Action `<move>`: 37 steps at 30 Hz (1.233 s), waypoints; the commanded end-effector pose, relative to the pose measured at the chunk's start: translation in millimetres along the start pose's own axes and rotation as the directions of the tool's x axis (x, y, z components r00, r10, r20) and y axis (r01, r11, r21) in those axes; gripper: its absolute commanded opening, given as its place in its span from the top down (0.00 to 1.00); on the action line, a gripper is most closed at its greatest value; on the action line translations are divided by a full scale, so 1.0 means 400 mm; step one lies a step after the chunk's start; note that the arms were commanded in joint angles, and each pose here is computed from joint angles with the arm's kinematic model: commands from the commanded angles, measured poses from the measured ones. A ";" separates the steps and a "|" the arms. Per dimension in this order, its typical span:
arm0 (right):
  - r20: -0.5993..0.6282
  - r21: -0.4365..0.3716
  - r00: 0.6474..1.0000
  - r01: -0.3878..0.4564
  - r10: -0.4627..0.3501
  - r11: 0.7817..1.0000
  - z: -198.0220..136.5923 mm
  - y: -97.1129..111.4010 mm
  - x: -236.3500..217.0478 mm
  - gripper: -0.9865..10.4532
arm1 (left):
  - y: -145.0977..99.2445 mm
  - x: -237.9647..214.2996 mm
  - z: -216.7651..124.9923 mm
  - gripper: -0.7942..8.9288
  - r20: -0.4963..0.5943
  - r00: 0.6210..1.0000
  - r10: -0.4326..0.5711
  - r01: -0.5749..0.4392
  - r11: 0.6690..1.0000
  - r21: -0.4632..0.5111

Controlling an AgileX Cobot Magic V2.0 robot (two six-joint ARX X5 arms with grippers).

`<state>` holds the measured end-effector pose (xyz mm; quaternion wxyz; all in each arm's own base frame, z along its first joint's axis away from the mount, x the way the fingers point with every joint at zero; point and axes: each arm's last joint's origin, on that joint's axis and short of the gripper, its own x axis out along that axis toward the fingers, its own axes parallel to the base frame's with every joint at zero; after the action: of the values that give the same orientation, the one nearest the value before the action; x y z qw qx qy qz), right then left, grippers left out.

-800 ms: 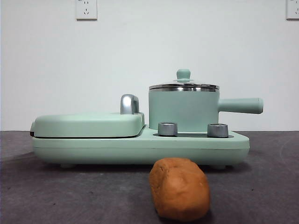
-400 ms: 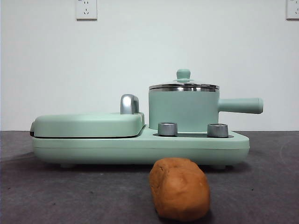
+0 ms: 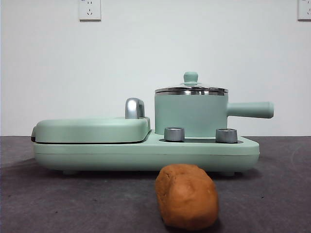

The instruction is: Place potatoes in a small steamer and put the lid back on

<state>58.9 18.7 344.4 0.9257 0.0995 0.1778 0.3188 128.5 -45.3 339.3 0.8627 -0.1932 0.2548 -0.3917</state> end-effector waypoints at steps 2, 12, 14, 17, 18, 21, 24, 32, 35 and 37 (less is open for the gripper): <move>0.012 -0.018 1.000 -0.007 0.007 1.000 0.011 0.005 -0.004 0.54 | -0.003 0.022 0.027 0.44 -0.006 1.000 -0.025 0.025 0.999 0.025; 0.012 -0.003 1.000 -0.007 0.007 1.000 0.011 0.005 -0.004 0.54 | 0.019 0.159 0.120 0.44 -0.132 0.989 -0.061 0.067 0.997 0.043; 0.012 0.007 1.000 -0.005 0.005 1.000 0.011 0.005 -0.004 0.54 | 0.017 0.199 0.146 0.44 -0.157 0.986 -0.054 0.066 0.995 0.068; 0.011 0.021 1.000 -0.004 0.004 1.000 0.011 0.005 -0.004 0.54 | 0.013 0.257 0.181 0.44 -0.206 0.979 -0.014 0.043 0.990 0.136; 0.010 0.022 1.000 -0.004 0.004 1.000 0.010 0.005 -0.004 0.54 | 0.011 0.279 0.194 0.44 -0.228 0.974 0.007 0.031 0.987 0.160; 0.005 0.029 1.000 -0.003 0.003 1.000 0.009 0.004 -0.004 0.54 | 0.007 0.348 0.228 0.44 -0.281 0.958 0.064 0.000 0.975 0.222; -0.003 0.034 1.000 -0.002 0.002 0.999 0.006 0.004 -0.004 0.54 | 0.001 0.419 0.257 0.44 -0.301 0.949 0.090 -0.007 0.964 0.266; -0.007 0.038 1.000 0.006 -0.006 0.999 0.005 0.003 -0.004 0.54 | -0.002 0.600 0.312 0.44 -0.264 0.955 0.136 -0.034 0.933 0.359; -0.007 0.037 1.000 0.006 -0.006 0.999 0.005 0.003 -0.004 0.54 | -0.003 0.654 0.319 0.44 -0.259 0.957 0.127 -0.022 0.927 0.374; -0.007 0.037 1.000 0.006 -0.006 0.999 0.005 0.003 -0.004 0.54 | -0.003 0.691 0.323 0.44 -0.253 0.958 0.131 -0.024 0.922 0.386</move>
<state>58.3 18.5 342.3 0.9234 0.1135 0.1930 0.3119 355.8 -234.1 361.0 0.8542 0.0348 0.3132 -0.4136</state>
